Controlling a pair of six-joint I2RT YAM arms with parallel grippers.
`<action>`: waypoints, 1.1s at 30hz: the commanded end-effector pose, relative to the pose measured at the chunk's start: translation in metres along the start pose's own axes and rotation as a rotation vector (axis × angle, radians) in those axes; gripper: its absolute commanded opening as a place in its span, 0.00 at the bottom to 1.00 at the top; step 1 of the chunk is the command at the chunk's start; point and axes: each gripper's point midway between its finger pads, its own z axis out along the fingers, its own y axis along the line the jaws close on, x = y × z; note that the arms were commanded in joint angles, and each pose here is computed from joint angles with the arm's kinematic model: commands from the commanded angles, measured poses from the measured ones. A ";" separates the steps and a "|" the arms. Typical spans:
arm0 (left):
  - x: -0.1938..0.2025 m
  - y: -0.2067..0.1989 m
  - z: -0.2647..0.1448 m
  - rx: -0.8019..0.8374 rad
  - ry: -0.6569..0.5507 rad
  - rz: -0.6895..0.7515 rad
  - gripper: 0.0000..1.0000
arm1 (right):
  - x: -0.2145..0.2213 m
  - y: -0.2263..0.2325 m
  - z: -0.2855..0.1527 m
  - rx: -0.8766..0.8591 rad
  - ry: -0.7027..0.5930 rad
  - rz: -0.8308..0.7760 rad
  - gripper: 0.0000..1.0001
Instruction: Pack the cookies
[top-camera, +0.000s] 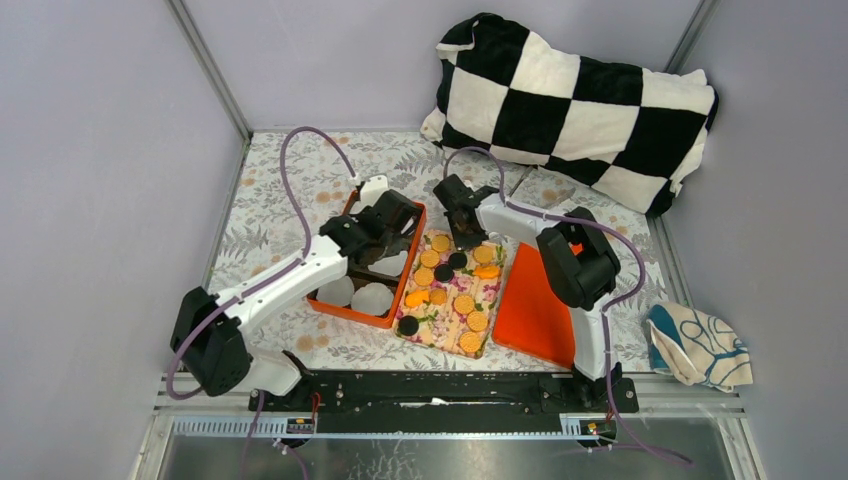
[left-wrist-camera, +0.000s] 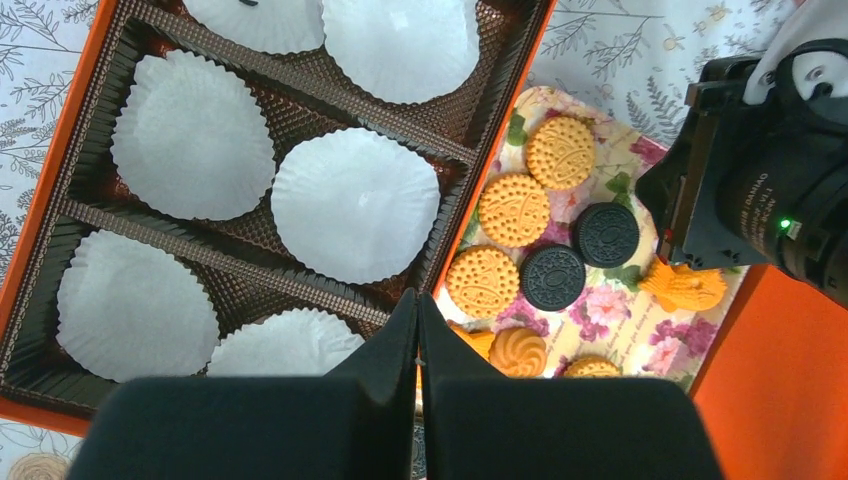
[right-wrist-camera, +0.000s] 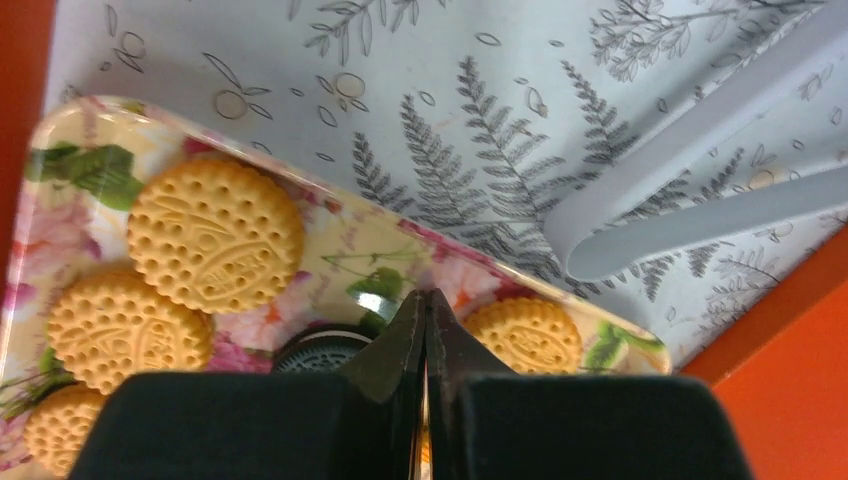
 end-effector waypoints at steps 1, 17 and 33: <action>-0.007 -0.005 0.008 -0.012 -0.034 0.040 0.00 | 0.006 0.012 0.011 -0.032 0.019 0.017 0.00; -0.010 0.007 0.007 -0.051 -0.060 0.045 0.00 | -0.080 0.042 0.052 -0.027 -0.043 -0.029 0.00; 0.001 0.009 0.014 -0.061 -0.031 0.051 0.00 | -0.116 0.070 0.017 -0.005 -0.202 -0.097 0.14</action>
